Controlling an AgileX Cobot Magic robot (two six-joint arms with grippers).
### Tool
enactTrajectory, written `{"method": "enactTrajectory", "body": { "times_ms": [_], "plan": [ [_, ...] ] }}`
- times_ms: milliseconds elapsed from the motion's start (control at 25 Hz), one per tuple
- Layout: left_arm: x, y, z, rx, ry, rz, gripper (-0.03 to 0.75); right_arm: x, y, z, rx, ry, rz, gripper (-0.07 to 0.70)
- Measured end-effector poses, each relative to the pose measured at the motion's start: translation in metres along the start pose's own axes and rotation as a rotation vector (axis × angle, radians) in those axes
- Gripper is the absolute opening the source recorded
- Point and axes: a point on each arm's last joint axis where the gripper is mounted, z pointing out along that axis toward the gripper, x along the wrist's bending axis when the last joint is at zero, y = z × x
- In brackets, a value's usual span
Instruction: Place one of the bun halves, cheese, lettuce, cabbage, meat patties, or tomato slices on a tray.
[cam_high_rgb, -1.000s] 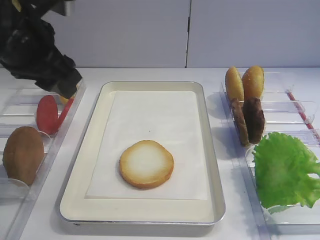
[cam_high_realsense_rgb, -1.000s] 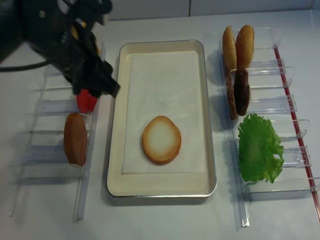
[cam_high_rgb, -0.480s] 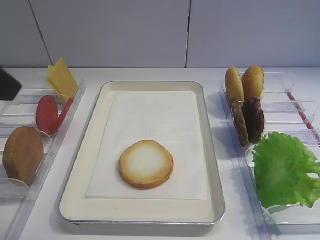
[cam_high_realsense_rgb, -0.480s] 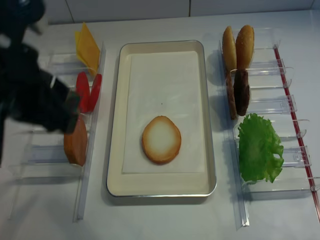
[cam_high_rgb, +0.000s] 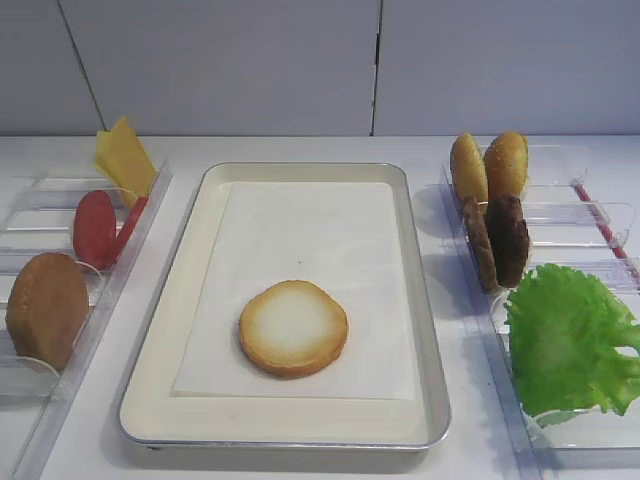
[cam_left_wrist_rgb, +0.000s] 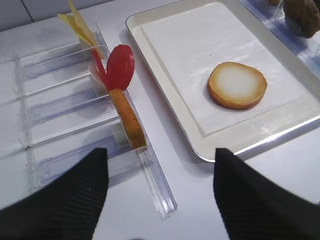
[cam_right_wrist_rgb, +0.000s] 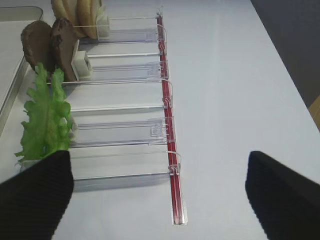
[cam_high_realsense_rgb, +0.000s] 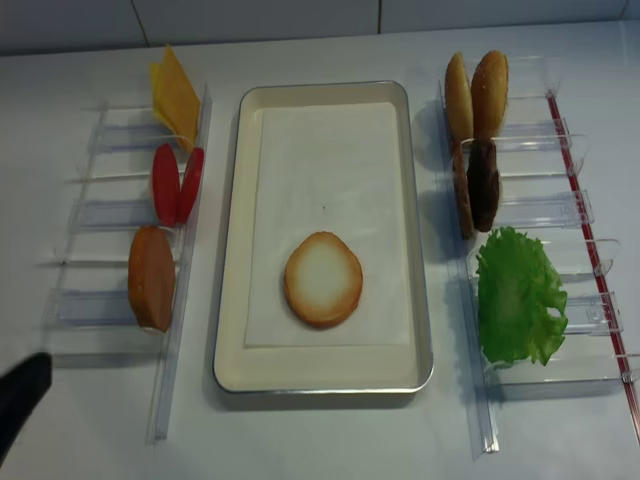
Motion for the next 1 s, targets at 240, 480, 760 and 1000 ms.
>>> {"method": "enactTrajectory", "body": {
  "times_ms": [240,480,760,1000],
  "plan": [
    [-0.002,-0.055,0.001,-0.015,-0.017,-0.024,0.442,0.0,0.0,0.0,0.0,0.0,0.0,0.692],
    [-0.005,-0.086,0.013,0.016,-0.036,-0.036,0.448,0.0,0.0,0.0,0.0,0.0,0.0,0.692],
    [-0.005,-0.086,0.014,0.018,-0.039,-0.042,0.468,0.0,0.0,0.0,0.0,0.0,0.0,0.692],
    [-0.005,-0.086,0.014,0.016,-0.039,-0.043,0.468,0.0,0.0,0.0,0.0,0.0,0.0,0.692]
  ]
}}
